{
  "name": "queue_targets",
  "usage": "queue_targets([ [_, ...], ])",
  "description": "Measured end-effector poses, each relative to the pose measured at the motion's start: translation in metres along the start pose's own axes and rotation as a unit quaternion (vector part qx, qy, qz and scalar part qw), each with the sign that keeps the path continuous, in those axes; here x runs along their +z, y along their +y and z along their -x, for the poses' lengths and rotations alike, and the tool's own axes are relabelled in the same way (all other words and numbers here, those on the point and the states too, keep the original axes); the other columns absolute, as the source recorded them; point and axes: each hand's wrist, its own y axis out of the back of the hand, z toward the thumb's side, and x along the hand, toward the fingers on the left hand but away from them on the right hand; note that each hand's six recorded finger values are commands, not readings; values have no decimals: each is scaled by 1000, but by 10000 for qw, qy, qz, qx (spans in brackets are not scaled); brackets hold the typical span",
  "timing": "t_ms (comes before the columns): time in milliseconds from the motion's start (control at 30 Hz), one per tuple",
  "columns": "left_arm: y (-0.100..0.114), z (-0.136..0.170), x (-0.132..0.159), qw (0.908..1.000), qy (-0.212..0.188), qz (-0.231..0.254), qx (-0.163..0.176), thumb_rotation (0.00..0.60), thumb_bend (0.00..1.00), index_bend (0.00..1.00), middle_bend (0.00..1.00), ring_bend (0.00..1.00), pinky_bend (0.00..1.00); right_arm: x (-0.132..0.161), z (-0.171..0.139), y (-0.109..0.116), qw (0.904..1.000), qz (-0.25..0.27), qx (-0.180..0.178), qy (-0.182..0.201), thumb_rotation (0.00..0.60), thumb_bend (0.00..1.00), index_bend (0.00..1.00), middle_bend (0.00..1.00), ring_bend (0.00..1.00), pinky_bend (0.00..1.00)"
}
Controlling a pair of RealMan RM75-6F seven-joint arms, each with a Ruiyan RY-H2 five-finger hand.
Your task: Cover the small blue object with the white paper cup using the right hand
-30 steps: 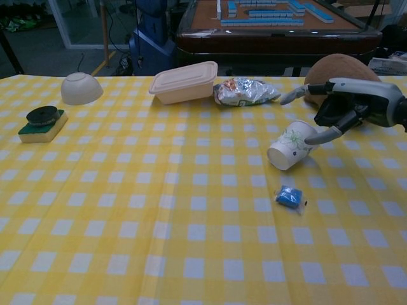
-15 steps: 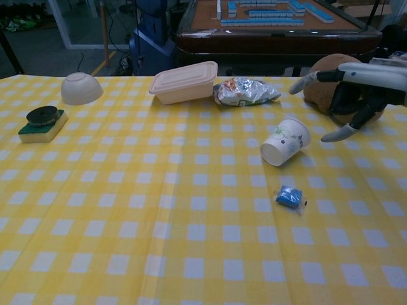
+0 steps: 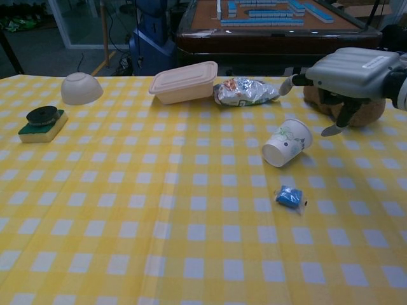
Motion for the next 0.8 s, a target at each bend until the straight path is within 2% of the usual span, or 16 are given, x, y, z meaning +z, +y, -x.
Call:
queue_targets([
  [300, 4, 0, -3, 10000, 19, 63, 55, 600, 422, 317, 573, 415, 498, 44, 19, -6, 9991, -145, 318, 248, 600, 0, 227, 1000, 1000, 1000],
  [800, 5, -1, -6, 9999, 43, 91, 66, 600, 422, 317, 573, 415, 498, 54, 32, -19, 9979, -265, 544, 247, 600, 0, 296, 1000, 1000, 1000],
])
